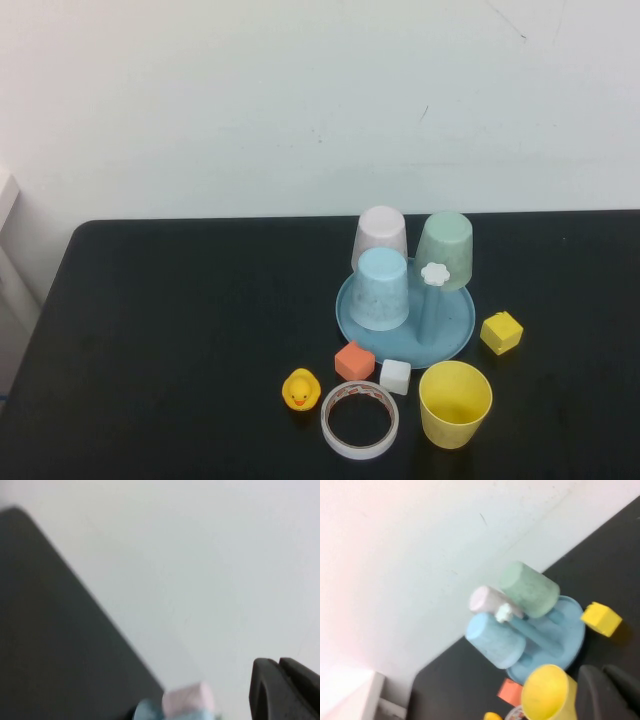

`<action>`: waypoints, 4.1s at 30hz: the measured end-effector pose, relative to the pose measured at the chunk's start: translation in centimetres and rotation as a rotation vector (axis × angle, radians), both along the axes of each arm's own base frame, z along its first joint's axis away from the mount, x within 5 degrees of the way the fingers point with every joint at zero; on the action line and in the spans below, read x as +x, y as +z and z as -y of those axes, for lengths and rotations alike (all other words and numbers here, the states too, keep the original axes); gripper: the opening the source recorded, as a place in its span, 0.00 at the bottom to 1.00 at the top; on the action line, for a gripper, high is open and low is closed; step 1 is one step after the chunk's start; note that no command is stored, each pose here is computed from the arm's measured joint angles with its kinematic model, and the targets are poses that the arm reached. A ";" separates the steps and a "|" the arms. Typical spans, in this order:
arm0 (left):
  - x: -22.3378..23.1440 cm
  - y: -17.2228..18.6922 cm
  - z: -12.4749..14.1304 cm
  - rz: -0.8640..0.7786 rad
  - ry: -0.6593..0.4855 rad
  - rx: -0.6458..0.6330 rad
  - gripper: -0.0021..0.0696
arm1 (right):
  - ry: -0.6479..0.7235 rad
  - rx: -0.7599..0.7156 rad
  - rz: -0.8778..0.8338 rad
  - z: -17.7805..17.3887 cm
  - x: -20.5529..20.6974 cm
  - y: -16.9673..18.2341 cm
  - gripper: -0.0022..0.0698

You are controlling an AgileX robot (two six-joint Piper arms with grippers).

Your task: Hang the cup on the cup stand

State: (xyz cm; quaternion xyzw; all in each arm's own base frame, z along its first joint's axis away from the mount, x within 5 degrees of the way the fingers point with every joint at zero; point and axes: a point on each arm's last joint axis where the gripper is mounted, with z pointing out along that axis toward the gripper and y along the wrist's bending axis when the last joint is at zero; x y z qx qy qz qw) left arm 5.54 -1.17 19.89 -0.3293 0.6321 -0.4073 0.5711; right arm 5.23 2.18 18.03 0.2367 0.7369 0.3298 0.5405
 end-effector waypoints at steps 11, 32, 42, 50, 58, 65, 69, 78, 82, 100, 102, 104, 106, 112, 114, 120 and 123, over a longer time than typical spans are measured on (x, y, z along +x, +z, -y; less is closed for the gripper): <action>-0.2 0.6 0.3 0.020 -0.050 0.173 0.03 | 0.068 -0.066 -0.017 -0.5 -0.2 -0.3 0.03; 15.2 13.5 4.2 -0.353 -0.800 1.111 0.03 | 0.131 -0.309 0.044 -0.5 -0.2 -0.4 0.03; 20.8 9.3 15.1 -0.479 -1.120 1.395 0.03 | 0.133 -0.320 0.047 -0.5 -0.2 -0.4 0.03; 21.4 5.9 24.7 -0.456 -1.260 1.504 0.03 | 0.134 -0.326 0.048 -0.5 -0.2 -0.4 0.03; 23.0 2.3 30.5 -0.506 -1.287 1.473 0.07 | 0.137 -0.336 0.051 -0.5 -0.2 -0.4 0.03; 25.2 -1.9 34.3 -0.618 -1.329 1.335 0.61 | 0.141 -0.352 0.057 -0.5 -0.2 -0.3 0.03; 26.5 -3.8 35.7 -0.646 -1.307 1.301 0.73 | 0.146 -0.361 0.063 -0.5 -0.2 -0.3 0.03; 27.3 -8.7 36.6 -0.757 -1.310 1.292 0.64 | 0.148 -0.366 0.066 -0.6 -0.2 -0.3 0.03; 27.4 -9.7 36.5 -0.776 -1.305 1.314 0.48 | 0.148 -0.369 0.067 -0.6 -0.2 -0.3 0.03; 26.0 2.1 34.6 -0.490 -1.344 1.495 0.04 | 0.152 -0.359 0.072 -0.6 -0.2 -0.2 0.03; 25.1 4.4 33.7 -0.440 -1.322 1.492 0.04 | 0.152 -0.356 0.073 -0.6 -0.2 -0.2 0.03; 24.3 5.5 32.8 -0.417 -1.311 1.482 0.04 | 0.152 -0.357 0.073 -0.6 -0.2 -0.2 0.03; 23.6 5.7 32.2 -0.407 -1.308 1.471 0.04 | 0.152 -0.357 0.073 -0.6 -0.2 -0.2 0.03; 23.5 2.9 32.2 -0.467 -1.342 1.474 0.05 | 0.153 -0.361 0.074 -0.6 -0.2 -0.2 0.03; 23.8 1.4 32.5 -0.493 -1.357 1.471 0.11 | 0.153 -0.360 0.074 -0.6 -0.2 -0.2 0.03; 24.4 -3.2 33.5 -0.608 -1.346 1.399 0.59 | 0.153 -0.361 0.074 -0.6 -0.2 -0.2 0.03; 24.8 -4.7 34.0 -0.626 -1.294 1.348 0.73 | 0.155 -0.367 0.077 -0.6 -0.2 -0.2 0.03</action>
